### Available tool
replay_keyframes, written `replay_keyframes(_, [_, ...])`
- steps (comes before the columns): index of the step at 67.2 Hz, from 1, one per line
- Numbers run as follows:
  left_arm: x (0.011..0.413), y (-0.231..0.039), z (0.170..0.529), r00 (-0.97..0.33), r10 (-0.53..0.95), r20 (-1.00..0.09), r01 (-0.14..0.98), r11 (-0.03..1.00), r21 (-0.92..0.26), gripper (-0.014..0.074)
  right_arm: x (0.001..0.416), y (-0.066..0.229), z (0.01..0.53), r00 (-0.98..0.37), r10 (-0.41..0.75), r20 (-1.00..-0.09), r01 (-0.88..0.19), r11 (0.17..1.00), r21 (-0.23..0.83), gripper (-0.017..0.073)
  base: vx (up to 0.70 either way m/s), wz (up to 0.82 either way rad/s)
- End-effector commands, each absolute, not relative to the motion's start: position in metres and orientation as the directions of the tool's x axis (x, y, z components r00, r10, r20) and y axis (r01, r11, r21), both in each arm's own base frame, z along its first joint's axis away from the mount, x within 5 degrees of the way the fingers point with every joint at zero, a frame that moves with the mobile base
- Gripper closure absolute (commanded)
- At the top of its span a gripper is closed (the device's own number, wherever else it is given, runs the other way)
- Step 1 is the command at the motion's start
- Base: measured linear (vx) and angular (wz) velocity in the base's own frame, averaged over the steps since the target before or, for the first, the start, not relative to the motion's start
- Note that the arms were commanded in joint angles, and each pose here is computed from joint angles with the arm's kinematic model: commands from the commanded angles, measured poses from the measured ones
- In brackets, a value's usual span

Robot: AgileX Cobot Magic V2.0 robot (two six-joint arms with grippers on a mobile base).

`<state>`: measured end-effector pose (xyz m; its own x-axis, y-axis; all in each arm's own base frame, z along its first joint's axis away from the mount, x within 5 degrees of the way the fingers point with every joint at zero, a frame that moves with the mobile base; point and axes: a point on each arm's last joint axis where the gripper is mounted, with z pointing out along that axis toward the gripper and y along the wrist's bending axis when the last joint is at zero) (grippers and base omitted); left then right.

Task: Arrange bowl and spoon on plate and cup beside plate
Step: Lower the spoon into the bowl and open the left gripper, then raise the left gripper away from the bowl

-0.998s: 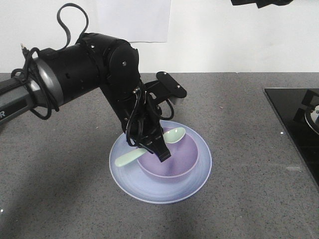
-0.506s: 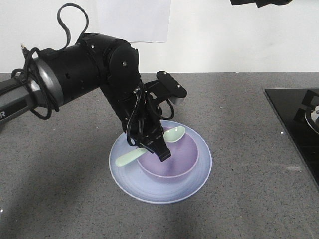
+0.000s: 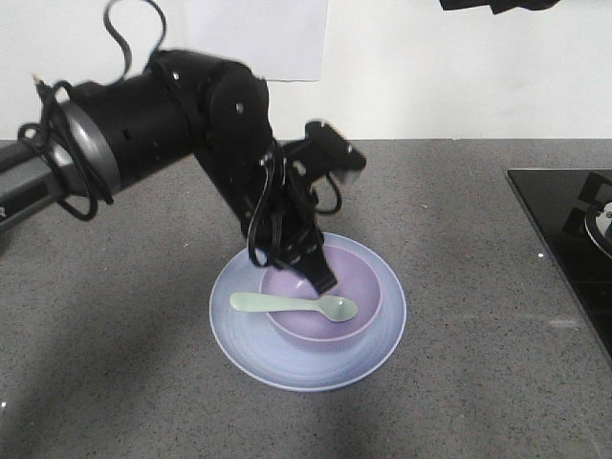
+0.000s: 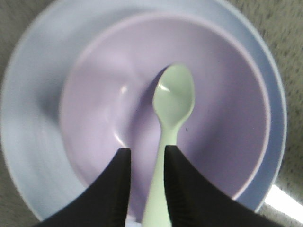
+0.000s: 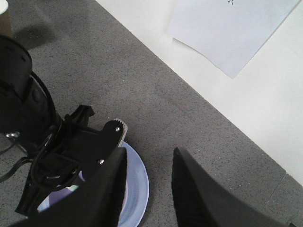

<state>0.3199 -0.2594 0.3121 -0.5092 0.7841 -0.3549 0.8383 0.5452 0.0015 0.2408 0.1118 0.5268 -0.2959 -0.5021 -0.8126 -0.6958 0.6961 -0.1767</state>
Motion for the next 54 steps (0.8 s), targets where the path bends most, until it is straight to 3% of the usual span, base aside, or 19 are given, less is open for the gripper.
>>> replay_keyframes(1, [0.313, -0.255, 0.370, -0.447, 0.730, -0.516, 0.827, 0.557, 0.072, 0.0409, 0.230, 0.109, 0.543, -0.229, -0.462, -0.857, -0.683, 0.704, -0.197, 0.0322, 0.00, 0.00])
replay_keyframes(11, [0.307, -0.236, 0.428, -0.382, 0.680, -0.626, 0.754, 0.621, 0.214, 0.0409, 0.233, 0.109, 0.549, -0.182, -0.426, -0.886, -0.658, 0.722, -0.212, 0.0322, 0.00, 0.00])
replay_keyframes(20, [0.293, -0.207, 0.476, -0.338, 0.621, -0.708, 0.612, 0.716, 0.336, 0.0409, 0.237, 0.110, 0.556, -0.122, -0.381, -0.916, -0.628, 0.745, -0.226, 0.0322, 0.00, 0.00])
replay_keyframes(36, [0.260, -0.150, 0.532, -0.261, 0.621, -0.739, 0.354, 0.774, 0.525, 0.0409, 0.242, 0.109, 0.571, -0.011, -0.274, -0.962, -0.564, 0.796, -0.220, 0.0328, 0.00, 0.00])
replay_keyframes(42, [0.246, -0.127, 0.554, -0.228, 0.580, -0.782, 0.237, 0.812, 0.534, 0.0409, 0.243, 0.105, 0.575, -0.013, -0.223, -0.975, -0.520, 0.834, -0.184, 0.0419, 0.00, 0.00])
replay_keyframes(47, [0.234, -0.103, 0.567, -0.224, 0.531, -0.817, 0.147, 0.847, 0.511, 0.0409, 0.242, 0.099, 0.579, 0.005, -0.234, -0.972, -0.463, 0.861, -0.210, 0.0578, 0.00, 0.00])
replay_keyframes(54, [0.220, -0.065, 0.581, -0.245, 0.483, -0.841, 0.007, 0.868, 0.497, 0.0409, 0.237, 0.092, 0.583, 0.013, -0.232, -0.973, -0.412, 0.885, -0.217, 0.0571, 0.00, 0.00])
